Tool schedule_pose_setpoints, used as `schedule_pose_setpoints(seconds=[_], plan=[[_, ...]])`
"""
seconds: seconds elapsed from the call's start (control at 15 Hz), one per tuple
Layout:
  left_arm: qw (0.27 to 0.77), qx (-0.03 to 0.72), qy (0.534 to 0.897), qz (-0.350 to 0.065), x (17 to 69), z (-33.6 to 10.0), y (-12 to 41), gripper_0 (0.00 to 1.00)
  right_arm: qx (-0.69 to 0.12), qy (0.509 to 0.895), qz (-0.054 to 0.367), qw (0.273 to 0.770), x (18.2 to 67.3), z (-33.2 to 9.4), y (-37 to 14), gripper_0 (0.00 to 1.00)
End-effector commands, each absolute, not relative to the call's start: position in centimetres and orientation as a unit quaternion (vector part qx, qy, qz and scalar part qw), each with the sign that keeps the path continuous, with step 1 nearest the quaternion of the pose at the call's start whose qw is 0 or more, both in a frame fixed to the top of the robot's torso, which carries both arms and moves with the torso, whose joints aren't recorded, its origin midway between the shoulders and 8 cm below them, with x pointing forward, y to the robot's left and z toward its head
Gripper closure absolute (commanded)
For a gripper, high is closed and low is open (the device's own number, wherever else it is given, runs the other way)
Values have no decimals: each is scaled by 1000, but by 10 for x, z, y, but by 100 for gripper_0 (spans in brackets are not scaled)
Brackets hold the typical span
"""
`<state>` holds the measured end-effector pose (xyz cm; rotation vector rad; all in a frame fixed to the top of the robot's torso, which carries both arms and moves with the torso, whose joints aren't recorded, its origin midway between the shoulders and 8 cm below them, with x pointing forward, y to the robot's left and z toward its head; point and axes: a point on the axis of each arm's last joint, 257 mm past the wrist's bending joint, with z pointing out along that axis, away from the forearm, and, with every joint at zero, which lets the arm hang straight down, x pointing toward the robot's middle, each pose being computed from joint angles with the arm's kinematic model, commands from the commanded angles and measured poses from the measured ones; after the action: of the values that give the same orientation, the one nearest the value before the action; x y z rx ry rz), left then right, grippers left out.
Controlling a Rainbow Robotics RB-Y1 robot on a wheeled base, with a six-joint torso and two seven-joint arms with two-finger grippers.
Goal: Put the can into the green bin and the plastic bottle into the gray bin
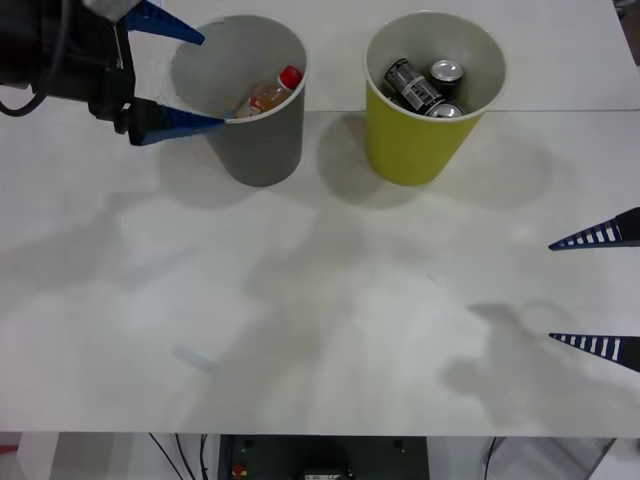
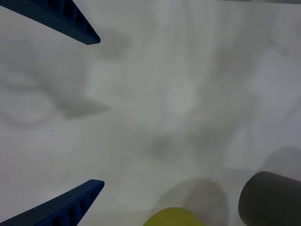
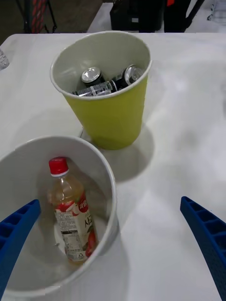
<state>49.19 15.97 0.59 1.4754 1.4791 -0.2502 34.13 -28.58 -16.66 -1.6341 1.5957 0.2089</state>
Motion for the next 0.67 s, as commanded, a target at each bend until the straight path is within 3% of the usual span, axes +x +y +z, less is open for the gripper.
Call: schedule_pose_setpoints(seconds=[0.07, 0.33, 0.67], plan=[[490, 630, 599, -69, 469, -19, 188, 0, -649, 634, 83, 411, 341, -167, -286, 0], [467, 641, 608, -28, 434, -55, 211, 0, -649, 634, 83, 411, 341, -167, -286, 0], [451, 660, 600, -18, 407, -99, 235, 0, -649, 634, 83, 411, 341, -167, -286, 0]])
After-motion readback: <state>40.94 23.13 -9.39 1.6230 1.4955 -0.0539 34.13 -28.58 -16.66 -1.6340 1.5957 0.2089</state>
